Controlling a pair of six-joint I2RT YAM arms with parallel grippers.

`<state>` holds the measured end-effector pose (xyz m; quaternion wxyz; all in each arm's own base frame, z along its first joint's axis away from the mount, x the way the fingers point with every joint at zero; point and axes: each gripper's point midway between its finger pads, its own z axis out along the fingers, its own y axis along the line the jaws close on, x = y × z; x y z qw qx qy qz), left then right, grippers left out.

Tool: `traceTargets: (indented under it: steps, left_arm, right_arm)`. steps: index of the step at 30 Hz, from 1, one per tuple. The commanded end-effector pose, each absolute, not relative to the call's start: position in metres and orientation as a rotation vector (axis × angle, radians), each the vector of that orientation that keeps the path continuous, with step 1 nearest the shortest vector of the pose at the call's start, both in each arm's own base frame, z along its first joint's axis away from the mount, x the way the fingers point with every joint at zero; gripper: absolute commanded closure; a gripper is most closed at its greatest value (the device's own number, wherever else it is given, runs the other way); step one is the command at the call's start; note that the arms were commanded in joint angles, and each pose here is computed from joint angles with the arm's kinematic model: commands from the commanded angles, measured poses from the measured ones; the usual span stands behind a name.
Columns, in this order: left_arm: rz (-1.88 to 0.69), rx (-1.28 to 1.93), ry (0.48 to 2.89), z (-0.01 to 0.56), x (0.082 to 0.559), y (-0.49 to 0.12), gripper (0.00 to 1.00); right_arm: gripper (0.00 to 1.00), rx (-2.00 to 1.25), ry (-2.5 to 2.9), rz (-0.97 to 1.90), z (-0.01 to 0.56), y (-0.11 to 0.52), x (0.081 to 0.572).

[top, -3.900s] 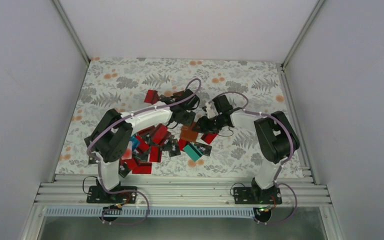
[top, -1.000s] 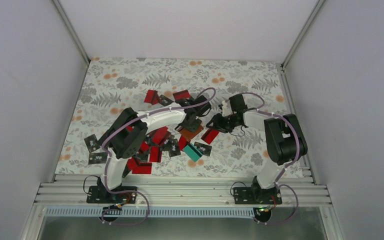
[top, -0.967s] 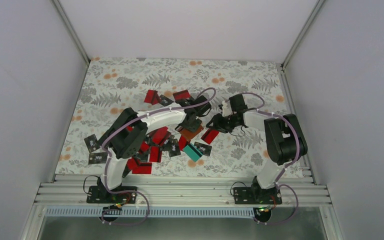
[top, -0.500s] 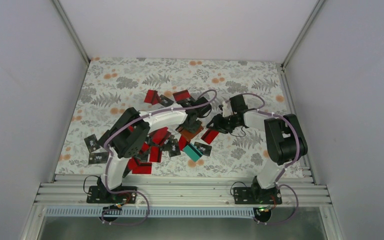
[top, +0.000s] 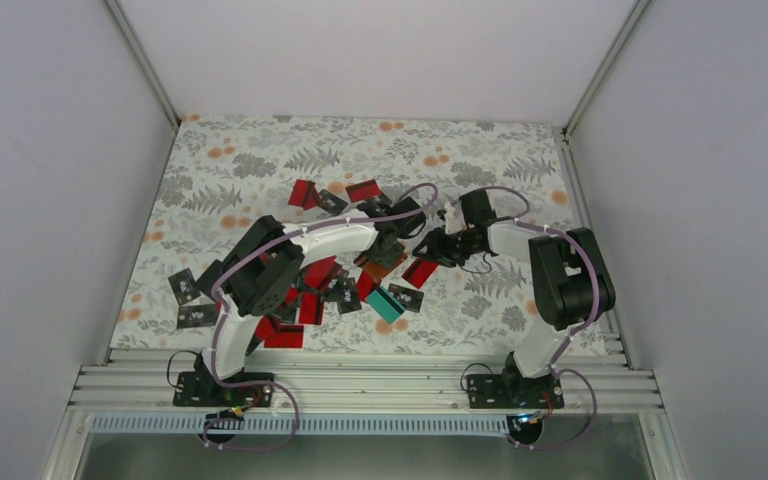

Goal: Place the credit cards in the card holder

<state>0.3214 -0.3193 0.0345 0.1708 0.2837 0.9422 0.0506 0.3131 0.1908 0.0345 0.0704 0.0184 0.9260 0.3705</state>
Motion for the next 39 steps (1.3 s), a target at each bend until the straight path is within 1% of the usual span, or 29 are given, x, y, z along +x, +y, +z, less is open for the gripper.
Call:
traceTargets:
  steps: [1,8,15,20,25,27,39]
  left_arm:
    - [0.144,0.822,2.654,0.040,0.323,-0.322,0.97]
    - [0.109,0.848,2.653,0.042,0.320,-0.325,0.98]
    - [0.057,0.873,2.651,0.044,0.317,-0.329,0.98]
    - [0.014,0.878,2.642,0.048,0.316,-0.329,0.98]
    - [-0.037,0.890,2.633,0.050,0.316,-0.328,0.98]
    - [-0.056,0.904,2.625,0.051,0.316,-0.329,0.98]
    - [-0.270,0.961,2.589,0.055,0.315,-0.329,0.98]
  right_arm:
    - [0.60,0.005,2.731,1.167,0.050,0.195,0.314]
    - [0.60,-0.063,2.692,1.242,0.069,0.214,0.313]
    - [0.62,-0.113,2.697,1.315,0.070,0.240,0.310]
    - [0.73,-0.136,2.694,1.364,0.070,0.257,0.317]
    - [0.91,-0.106,2.716,1.382,0.057,0.263,0.324]
    - [0.95,-0.099,2.729,1.394,0.050,0.266,0.325]
    - [0.95,-0.058,2.809,1.386,0.014,0.267,0.319]
